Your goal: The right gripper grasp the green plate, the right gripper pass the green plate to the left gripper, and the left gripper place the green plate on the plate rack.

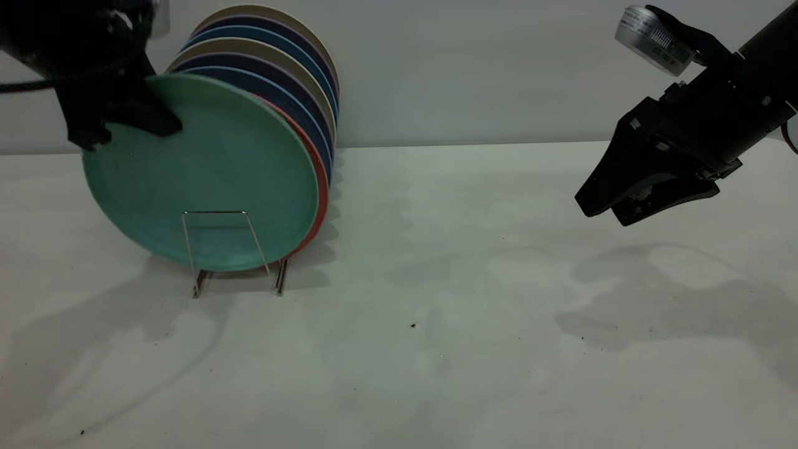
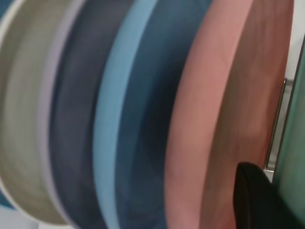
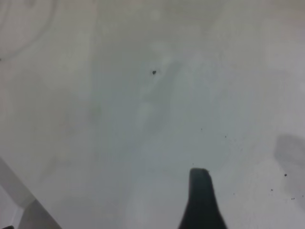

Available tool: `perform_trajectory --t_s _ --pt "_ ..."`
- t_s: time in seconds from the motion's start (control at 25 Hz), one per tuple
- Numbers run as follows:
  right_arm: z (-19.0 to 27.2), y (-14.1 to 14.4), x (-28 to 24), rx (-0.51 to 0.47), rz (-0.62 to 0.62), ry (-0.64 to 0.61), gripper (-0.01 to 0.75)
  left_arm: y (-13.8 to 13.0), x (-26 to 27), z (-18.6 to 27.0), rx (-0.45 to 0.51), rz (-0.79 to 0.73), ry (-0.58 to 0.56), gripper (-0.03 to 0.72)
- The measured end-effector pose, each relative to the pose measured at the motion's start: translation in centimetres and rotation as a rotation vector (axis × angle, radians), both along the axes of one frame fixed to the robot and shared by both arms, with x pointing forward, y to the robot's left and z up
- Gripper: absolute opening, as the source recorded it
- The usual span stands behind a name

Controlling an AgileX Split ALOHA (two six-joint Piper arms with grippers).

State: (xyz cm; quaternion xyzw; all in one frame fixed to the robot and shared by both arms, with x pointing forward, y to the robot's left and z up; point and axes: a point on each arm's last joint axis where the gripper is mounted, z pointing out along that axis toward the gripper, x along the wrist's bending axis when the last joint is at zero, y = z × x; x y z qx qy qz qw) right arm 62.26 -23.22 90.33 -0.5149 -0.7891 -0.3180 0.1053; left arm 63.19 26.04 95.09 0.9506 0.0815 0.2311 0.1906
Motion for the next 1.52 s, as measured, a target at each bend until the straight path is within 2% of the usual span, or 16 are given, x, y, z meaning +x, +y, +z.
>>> perform_trajectory --t_s 0.44,0.52,0.76,0.84,1.08,1.28,1.4,1.52 --pt "0.0 0.0 0.0 0.001 -0.002 0.003 0.573 0.1 0.4 -1.3 -0.004 0.028 0.026 0.123" --pt "0.0 0.0 0.0 0.001 -0.002 0.003 0.573 0.1 0.4 -1.3 -0.007 0.031 0.029 0.156" --pt "0.0 0.0 0.0 0.001 -0.005 0.005 0.573 0.0 0.3 -1.3 -0.012 0.028 0.038 0.387" --pt "0.0 0.0 0.0 0.000 -0.004 0.005 0.573 0.0 0.3 -1.3 -0.012 0.029 0.036 0.434" --pt "0.0 0.0 0.0 -0.001 -0.003 0.007 0.573 -0.1 -0.4 1.2 -0.013 0.002 0.003 0.460" --pt "-0.1 0.0 -0.1 -0.007 0.002 0.007 0.573 0.7 -2.3 4.0 0.090 -0.025 0.054 0.460" --pt "-0.2 -0.2 -0.2 -0.025 0.017 0.008 0.573 2.4 -3.3 5.1 0.155 0.092 0.107 0.460" --pt "0.3 -0.5 -0.1 -0.073 0.012 0.016 0.573 3.4 -4.1 6.5 0.103 0.337 0.160 0.460"
